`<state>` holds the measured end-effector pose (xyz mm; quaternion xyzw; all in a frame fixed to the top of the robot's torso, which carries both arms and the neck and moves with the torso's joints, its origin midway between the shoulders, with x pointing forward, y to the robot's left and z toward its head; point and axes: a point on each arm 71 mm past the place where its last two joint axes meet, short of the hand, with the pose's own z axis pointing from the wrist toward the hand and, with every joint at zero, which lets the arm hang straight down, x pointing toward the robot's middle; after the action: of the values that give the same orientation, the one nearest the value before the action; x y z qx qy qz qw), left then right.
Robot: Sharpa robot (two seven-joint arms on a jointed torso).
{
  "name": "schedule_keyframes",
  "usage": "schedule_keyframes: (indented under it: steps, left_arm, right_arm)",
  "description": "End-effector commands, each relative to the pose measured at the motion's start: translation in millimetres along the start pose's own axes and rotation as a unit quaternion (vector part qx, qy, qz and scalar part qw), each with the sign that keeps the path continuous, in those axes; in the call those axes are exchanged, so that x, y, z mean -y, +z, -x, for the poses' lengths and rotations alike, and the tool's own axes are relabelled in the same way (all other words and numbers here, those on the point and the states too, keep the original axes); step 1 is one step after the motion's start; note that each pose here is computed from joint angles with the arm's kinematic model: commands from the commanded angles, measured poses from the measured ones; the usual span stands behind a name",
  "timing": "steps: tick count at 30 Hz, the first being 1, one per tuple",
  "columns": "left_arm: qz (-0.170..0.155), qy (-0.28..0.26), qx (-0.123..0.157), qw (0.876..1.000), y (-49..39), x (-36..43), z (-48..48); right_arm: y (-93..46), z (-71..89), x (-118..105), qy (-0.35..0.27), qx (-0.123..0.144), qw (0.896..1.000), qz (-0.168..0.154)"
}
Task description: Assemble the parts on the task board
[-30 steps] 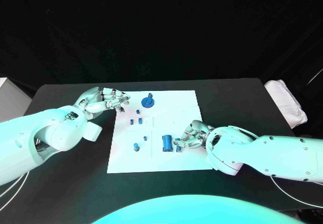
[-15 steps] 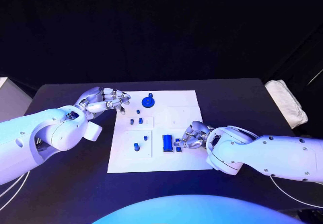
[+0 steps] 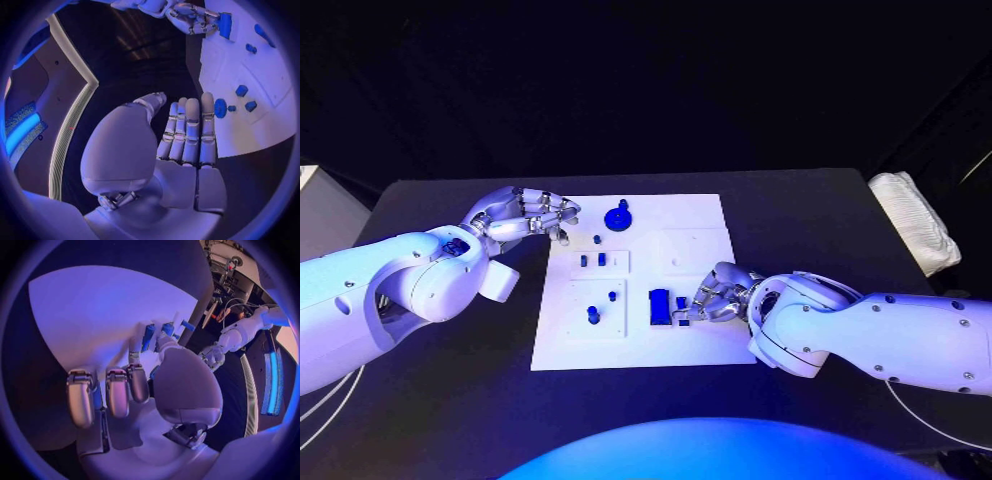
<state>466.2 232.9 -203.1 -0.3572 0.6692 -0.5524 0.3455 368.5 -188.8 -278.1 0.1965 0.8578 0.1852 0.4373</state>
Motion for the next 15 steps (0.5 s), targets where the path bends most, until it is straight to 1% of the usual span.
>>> schedule_keyframes:
  steps: [1,7,15]
  left_arm:
    - [-0.002,0.0,-0.009,1.0,0.4,0.4,-1.4]
    - [-0.001,0.0,-0.009,1.0,0.7,0.3,-1.4]
    - [-0.001,0.0,-0.009,1.0,1.0,0.2,-1.5]
  right_arm:
    - [-1.0,-3.3,-1.4,-0.008,-0.016,1.0,0.017]
    - [-0.2,-2.7,1.8,-0.012,-0.021,1.0,0.014]
    - [1.9,-1.1,4.7,-0.024,-0.019,0.999,0.011]
